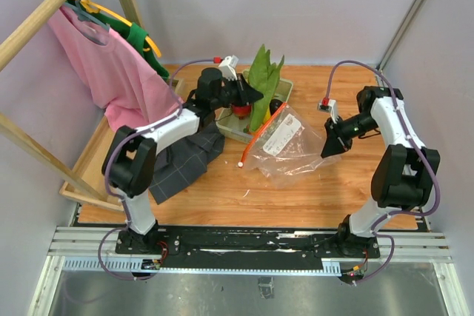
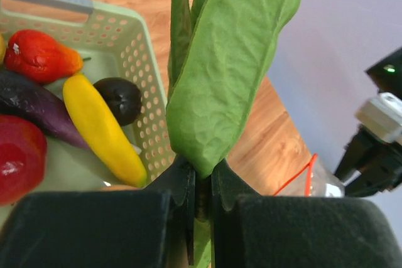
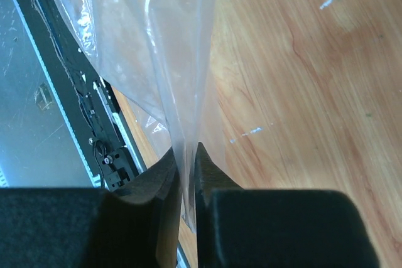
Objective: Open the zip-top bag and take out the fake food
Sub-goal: Place the zipper food storage bag at the center of the board, then place the fake vegetable in the bin.
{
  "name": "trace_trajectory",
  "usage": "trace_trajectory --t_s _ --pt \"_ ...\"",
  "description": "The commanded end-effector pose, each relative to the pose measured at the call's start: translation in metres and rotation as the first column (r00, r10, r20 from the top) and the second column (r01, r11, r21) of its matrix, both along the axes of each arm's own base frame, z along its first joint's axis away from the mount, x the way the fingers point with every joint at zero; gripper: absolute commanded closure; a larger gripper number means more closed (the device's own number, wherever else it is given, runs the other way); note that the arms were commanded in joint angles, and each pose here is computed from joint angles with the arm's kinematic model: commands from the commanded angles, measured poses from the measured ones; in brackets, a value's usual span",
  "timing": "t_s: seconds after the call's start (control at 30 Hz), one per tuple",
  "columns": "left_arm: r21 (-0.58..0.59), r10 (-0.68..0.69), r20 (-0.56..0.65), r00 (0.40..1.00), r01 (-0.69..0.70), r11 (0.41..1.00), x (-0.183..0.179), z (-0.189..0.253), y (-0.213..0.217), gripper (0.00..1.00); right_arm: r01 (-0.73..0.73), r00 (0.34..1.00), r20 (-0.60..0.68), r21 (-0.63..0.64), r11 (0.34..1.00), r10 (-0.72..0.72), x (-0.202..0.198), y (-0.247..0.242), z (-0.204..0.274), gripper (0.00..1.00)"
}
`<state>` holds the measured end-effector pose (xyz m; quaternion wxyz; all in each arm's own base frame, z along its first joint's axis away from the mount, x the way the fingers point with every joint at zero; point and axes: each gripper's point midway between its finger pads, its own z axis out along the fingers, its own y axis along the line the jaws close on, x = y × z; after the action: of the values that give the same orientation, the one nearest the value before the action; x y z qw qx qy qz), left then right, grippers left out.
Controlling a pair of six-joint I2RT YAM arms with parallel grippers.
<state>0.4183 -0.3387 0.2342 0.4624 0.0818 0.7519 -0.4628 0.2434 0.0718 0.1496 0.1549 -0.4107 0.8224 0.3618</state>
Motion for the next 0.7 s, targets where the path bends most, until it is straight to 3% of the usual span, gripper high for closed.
trace_trajectory --t_s 0.0,0.13,0.3,0.37,0.5,0.67 --pt "0.013 -0.031 -0.096 0.995 0.033 0.999 0.019 -0.018 -0.016 1.0 0.057 0.998 -0.015 -0.016 0.998 -0.057 0.001 -0.013 -0.003 0.87" --pt "0.056 -0.007 -0.157 0.988 0.016 0.998 0.037 -0.042 -0.022 0.99 0.075 0.997 -0.018 -0.016 0.997 -0.075 0.002 -0.018 -0.005 0.87" --pt "0.164 0.083 -0.207 0.975 -0.049 0.985 0.058 -0.072 -0.016 0.87 0.083 0.996 -0.02 -0.025 0.996 -0.083 0.003 -0.019 -0.008 0.87" --pt "0.202 0.111 -0.204 0.973 -0.069 0.977 0.065 -0.079 -0.013 0.79 0.086 0.996 -0.021 -0.03 0.996 -0.087 0.003 -0.02 -0.009 0.87" --pt "0.236 0.166 -0.164 0.973 -0.124 0.964 0.075 -0.07 -0.005 0.47 0.087 0.996 -0.021 -0.039 0.995 -0.088 0.003 -0.022 -0.011 0.86" --pt "0.186 0.157 -0.043 0.987 -0.147 0.972 0.067 -0.007 0.002 0.35 0.057 0.998 -0.013 -0.052 0.997 -0.057 0.004 -0.024 -0.01 0.86"
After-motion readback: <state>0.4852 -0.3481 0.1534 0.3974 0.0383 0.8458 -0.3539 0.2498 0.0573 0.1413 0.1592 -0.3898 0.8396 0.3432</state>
